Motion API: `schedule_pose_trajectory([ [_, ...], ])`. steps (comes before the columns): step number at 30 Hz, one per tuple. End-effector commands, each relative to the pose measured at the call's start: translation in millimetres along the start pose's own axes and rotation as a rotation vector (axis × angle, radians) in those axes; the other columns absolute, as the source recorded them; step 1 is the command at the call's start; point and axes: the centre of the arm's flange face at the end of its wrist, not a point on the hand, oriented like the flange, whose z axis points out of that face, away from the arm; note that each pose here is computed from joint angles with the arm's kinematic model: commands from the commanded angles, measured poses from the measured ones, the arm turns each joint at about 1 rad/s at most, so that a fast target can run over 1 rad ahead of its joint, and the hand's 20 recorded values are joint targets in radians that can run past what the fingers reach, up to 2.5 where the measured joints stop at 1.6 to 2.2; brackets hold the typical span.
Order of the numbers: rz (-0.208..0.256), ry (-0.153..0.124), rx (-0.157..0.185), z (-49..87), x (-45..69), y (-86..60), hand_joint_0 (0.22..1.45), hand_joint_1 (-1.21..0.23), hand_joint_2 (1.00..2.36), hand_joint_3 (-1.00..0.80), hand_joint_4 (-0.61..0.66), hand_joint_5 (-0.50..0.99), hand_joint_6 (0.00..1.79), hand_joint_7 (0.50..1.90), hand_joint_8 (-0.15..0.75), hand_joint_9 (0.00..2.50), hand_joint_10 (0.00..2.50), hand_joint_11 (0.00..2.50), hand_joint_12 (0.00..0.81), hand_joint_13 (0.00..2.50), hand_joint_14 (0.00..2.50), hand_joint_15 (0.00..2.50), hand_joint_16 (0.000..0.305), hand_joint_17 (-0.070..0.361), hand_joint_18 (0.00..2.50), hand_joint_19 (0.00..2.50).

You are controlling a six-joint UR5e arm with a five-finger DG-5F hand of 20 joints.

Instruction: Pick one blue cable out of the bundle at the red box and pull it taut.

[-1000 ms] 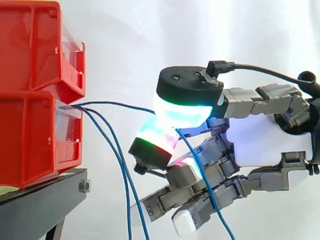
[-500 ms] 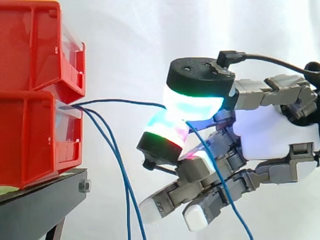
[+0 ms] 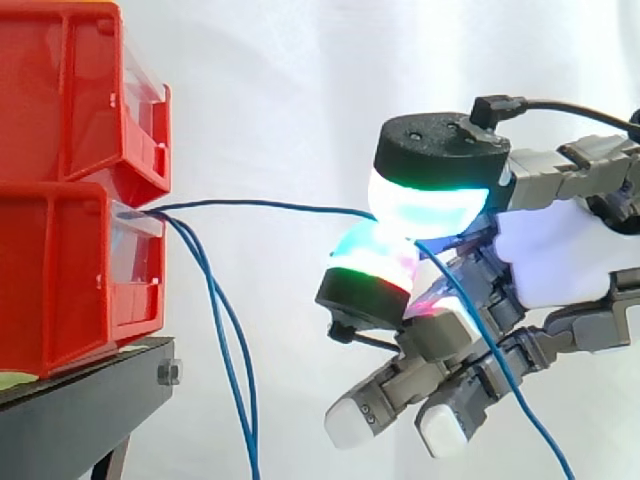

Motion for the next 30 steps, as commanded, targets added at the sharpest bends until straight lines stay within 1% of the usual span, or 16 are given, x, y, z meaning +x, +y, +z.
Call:
schedule_pose_trajectory([
  [1, -0.006, 0.004, 0.012, -1.5, 0.7, -2.4, 0.58, -0.83, 1.03, -0.03, 0.15, -0.1, 0.84, 1.45, 0.35, 0.99, 0.02, 1.16, 0.416, 0.58, 0.01, 0.22, 0.056, 0.126, 0.74, 0.43],
  [3, -0.01, 0.006, 0.022, -3.2, 0.9, -10.0, 0.58, -0.83, 1.03, -0.02, 0.16, -0.1, 0.84, 1.45, 0.355, 0.99, 0.02, 1.14, 0.415, 0.58, 0.01, 0.22, 0.056, 0.126, 0.74, 0.43],
  [4, -0.01, 0.01, 0.029, -4.8, 2.1, -16.6, 0.58, -0.83, 1.03, -0.03, 0.15, -0.1, 0.84, 1.44, 0.354, 0.98, 0.02, 1.14, 0.416, 0.58, 0.01, 0.22, 0.056, 0.126, 0.74, 0.43],
  [5, -0.006, 0.01, 0.027, -5.1, 2.3, -20.0, 0.58, -0.83, 1.03, -0.02, 0.15, -0.1, 0.84, 1.44, 0.351, 0.98, 0.02, 1.13, 0.416, 0.58, 0.01, 0.22, 0.056, 0.125, 0.74, 0.43],
  [6, -0.006, 0.01, 0.027, -5.1, 2.3, -20.0, 0.58, -0.83, 1.03, -0.02, 0.15, -0.1, 0.84, 1.44, 0.351, 0.98, 0.02, 1.14, 0.416, 0.58, 0.01, 0.22, 0.056, 0.126, 0.74, 0.43],
  [7, -0.009, 0.01, 0.017, -4.7, 3.8, -23.0, 0.58, -0.83, 1.03, -0.02, 0.15, -0.1, 0.84, 1.44, 0.354, 0.98, 0.02, 1.13, 0.416, 0.58, 0.01, 0.22, 0.056, 0.125, 0.74, 0.43],
  [9, -0.006, 0.011, 0.006, -4.6, 5.3, -27.2, 0.58, -0.83, 1.03, -0.02, 0.15, -0.1, 0.84, 1.45, 0.35, 0.98, 0.02, 1.14, 0.416, 0.58, 0.01, 0.22, 0.056, 0.126, 0.74, 0.43],
  [10, 0.002, 0.009, -0.008, -3.8, 5.6, -29.3, 0.58, -0.83, 1.03, -0.02, 0.15, -0.1, 0.84, 1.45, 0.35, 0.98, 0.02, 1.13, 0.416, 0.58, 0.01, 0.22, 0.056, 0.126, 0.74, 0.43],
  [12, 0.006, 0.008, -0.021, -2.7, 5.9, -29.2, 0.58, -0.83, 1.03, -0.02, 0.15, -0.1, 0.84, 1.45, 0.349, 0.98, 0.02, 1.13, 0.416, 0.57, 0.01, 0.22, 0.056, 0.126, 0.74, 0.43],
  [13, 0.007, 0.005, -0.034, -1.4, 6.1, -27.8, 0.58, -0.83, 1.03, -0.02, 0.15, -0.1, 0.84, 1.45, 0.349, 0.98, 0.02, 1.13, 0.416, 0.57, 0.01, 0.22, 0.056, 0.126, 0.74, 0.43],
  [16, 0.014, 0.005, -0.053, 0.3, 7.7, -25.7, 0.58, -0.83, 1.03, -0.02, 0.15, -0.1, 0.84, 1.45, 0.35, 0.97, 0.02, 1.1, 0.415, 0.57, 0.01, 0.22, 0.056, 0.125, 0.74, 0.43],
  [24, 0.014, 0.01, -0.055, 0.5, 7.2, -25.6, 0.58, -0.84, 1.03, -0.02, 0.15, -0.1, 0.84, 1.45, 0.349, 0.97, 0.02, 1.11, 0.415, 0.57, 0.01, 0.22, 0.056, 0.125, 0.74, 0.43],
  [26, 0.014, 0.005, -0.054, 0.5, 6.8, -25.6, 0.58, -0.84, 1.03, -0.02, 0.15, -0.1, 0.84, 1.45, 0.35, 0.97, 0.02, 1.11, 0.416, 0.57, 0.01, 0.22, 0.056, 0.125, 0.74, 0.43],
  [30, 0.013, 0.005, -0.054, 0.5, 6.8, -25.6, 0.58, -0.84, 1.03, -0.01, 0.15, -0.1, 0.84, 1.45, 0.349, 0.97, 0.02, 1.11, 0.417, 0.57, 0.01, 0.21, 0.056, 0.126, 0.74, 0.43],
])
